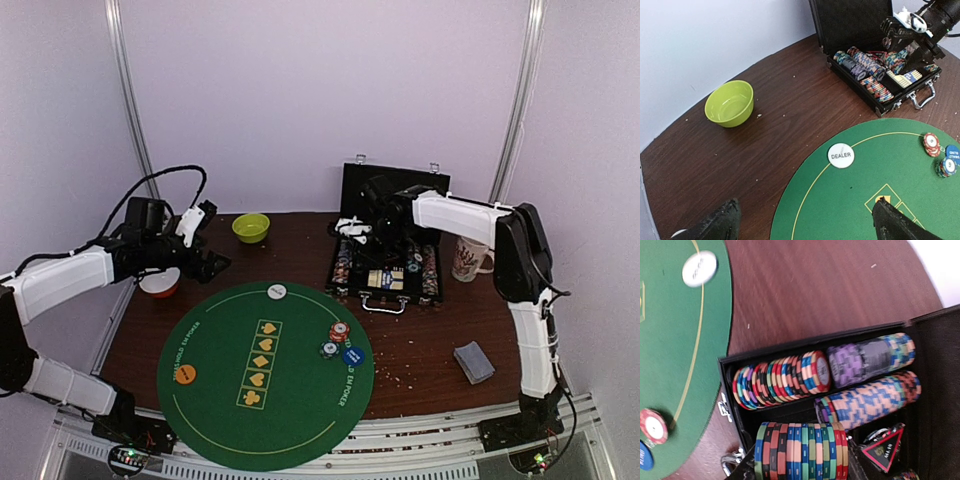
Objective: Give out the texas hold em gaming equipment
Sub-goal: Pick up the pile of poker chips from the chip case, then pass from the right arm to the left
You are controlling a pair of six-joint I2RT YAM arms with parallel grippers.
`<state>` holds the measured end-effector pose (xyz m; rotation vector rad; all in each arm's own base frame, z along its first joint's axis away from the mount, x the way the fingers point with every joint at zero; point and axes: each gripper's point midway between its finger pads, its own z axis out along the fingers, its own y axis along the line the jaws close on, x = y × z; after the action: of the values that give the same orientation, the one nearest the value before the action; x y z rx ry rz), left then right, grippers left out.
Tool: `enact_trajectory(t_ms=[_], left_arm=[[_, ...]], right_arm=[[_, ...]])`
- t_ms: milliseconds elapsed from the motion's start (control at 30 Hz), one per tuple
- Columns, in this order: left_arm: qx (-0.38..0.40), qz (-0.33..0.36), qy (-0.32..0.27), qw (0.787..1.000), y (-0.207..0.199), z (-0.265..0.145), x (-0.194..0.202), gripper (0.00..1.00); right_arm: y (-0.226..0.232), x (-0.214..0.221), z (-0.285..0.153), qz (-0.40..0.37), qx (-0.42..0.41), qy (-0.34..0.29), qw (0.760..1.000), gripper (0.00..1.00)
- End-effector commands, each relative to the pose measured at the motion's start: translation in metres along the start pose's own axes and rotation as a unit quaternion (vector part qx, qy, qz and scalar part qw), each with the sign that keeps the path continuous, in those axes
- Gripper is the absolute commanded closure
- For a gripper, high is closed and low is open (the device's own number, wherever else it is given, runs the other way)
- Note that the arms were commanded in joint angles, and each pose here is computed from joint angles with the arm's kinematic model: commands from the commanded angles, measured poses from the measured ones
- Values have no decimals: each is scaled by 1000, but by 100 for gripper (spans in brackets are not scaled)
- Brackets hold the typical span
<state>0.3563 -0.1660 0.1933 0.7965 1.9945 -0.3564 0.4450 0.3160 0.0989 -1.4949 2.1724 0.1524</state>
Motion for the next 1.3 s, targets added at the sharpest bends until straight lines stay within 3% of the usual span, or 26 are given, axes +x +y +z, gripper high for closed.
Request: enact_trajectory(t_ms=[0, 167, 333, 433, 533, 700, 833, 1000, 1267], left_arm=[[17, 29, -59, 998, -7, -10, -22, 5], [50, 41, -87, 994, -21, -16, -30, 7], [119, 68, -135, 981, -55, -26, -48, 10], [127, 124, -155, 972, -86, -30, -69, 10], [93, 223, -167, 956, -120, -25, -92, 7], [80, 292, -157, 940, -157, 3, -115, 2], [98, 348, -123, 924, -184, 31, -104, 2], [164, 358, -105, 913, -207, 40, -87, 2], [167, 356, -75, 916, -206, 58, -75, 20]], right_arm=[[-12, -36, -51, 82, 15, -86, 993, 100], [-14, -63, -82, 178, -6, -150, 973, 100], [5, -85, -107, 290, -67, -195, 935, 100], [28, -98, -119, 328, -118, -226, 910, 100], [53, -104, -125, 365, -162, -240, 885, 100], [101, -113, -127, 386, -231, -248, 858, 100], [132, -117, -123, 387, -264, -246, 849, 100], [145, -118, -127, 390, -283, -257, 838, 100], [151, -122, -127, 396, -301, -264, 826, 100]])
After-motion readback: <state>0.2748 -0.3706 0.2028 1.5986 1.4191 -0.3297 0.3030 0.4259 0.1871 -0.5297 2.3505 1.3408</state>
